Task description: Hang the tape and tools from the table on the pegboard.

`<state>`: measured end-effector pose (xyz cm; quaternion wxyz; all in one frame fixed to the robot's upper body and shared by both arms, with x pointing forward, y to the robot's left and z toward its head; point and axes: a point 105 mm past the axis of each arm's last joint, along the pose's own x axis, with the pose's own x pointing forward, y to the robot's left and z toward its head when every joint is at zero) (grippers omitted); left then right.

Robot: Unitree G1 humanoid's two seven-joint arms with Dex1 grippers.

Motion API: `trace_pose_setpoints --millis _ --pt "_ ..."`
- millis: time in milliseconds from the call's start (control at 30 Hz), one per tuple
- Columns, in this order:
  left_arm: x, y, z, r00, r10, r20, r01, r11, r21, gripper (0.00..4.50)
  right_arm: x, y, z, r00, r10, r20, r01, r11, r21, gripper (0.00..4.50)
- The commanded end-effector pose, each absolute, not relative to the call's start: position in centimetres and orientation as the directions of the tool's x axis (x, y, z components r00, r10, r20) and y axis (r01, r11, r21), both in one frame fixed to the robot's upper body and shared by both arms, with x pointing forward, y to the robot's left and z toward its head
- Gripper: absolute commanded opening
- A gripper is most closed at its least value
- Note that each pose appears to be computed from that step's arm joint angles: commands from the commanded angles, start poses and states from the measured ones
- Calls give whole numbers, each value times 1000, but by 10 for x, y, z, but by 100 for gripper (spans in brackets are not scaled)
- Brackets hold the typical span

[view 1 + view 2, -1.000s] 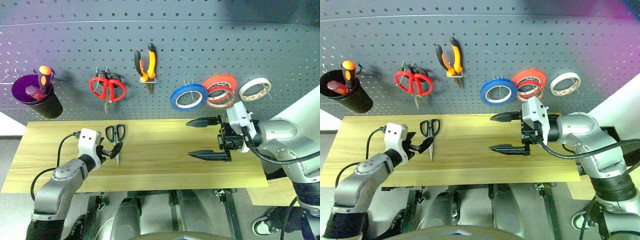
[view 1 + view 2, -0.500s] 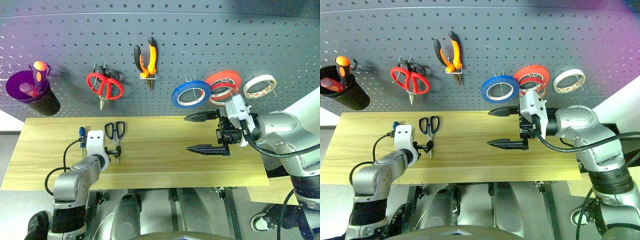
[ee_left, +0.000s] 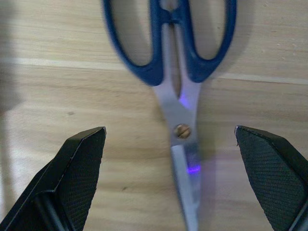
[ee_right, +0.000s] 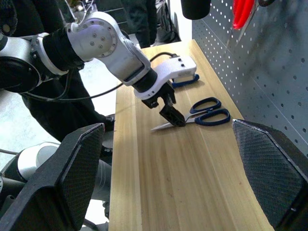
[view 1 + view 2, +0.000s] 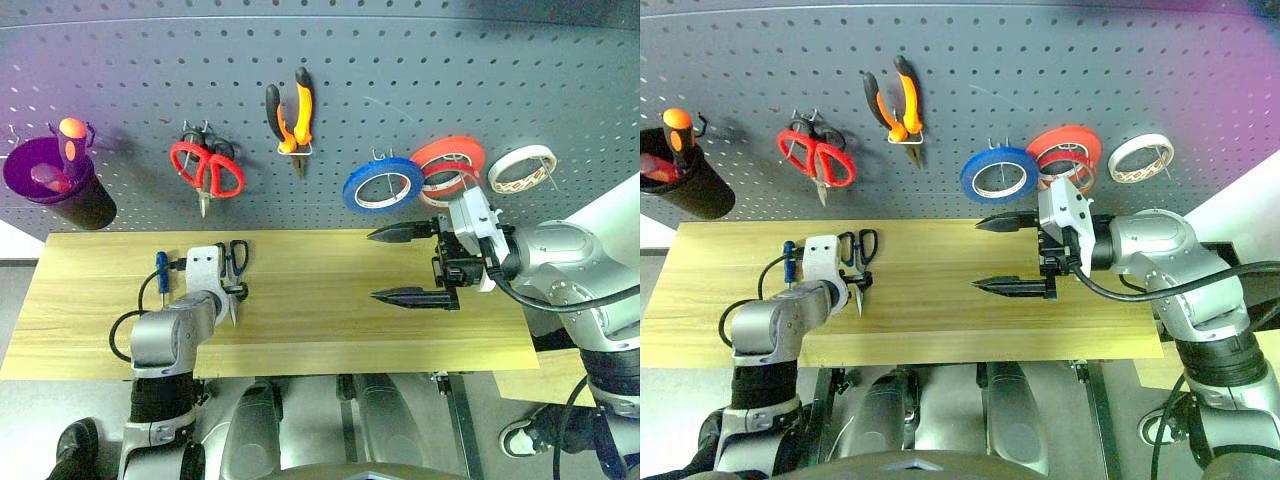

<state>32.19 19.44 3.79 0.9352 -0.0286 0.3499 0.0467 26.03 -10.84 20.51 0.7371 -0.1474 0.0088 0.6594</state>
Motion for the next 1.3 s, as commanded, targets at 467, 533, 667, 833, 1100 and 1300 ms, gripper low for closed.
trace_pose_setpoints --millis 467,533,667,833,1100,1300 --pt "333 184 35 727 58 -685 -80 997 0 450 259 -115 221 151 974 -169 -948 94 -305 445" --pt "334 184 35 728 60 -683 -87 996 -5 450 259 -115 223 152 975 -162 -943 94 -319 445" --pt "334 182 34 725 57 -686 -80 997 -2 450 262 -115 225 176 973 -152 -926 110 -362 445" --pt "334 183 33 721 60 -691 -81 997 2 450 261 -116 224 161 977 -142 -931 102 -349 445" --pt "337 185 31 716 82 -694 -97 995 18 450 261 -115 223 167 975 -146 -934 109 -339 445" --pt "336 185 29 712 83 -697 -120 993 -4 356 263 -117 223 186 971 -148 -933 128 -336 450"
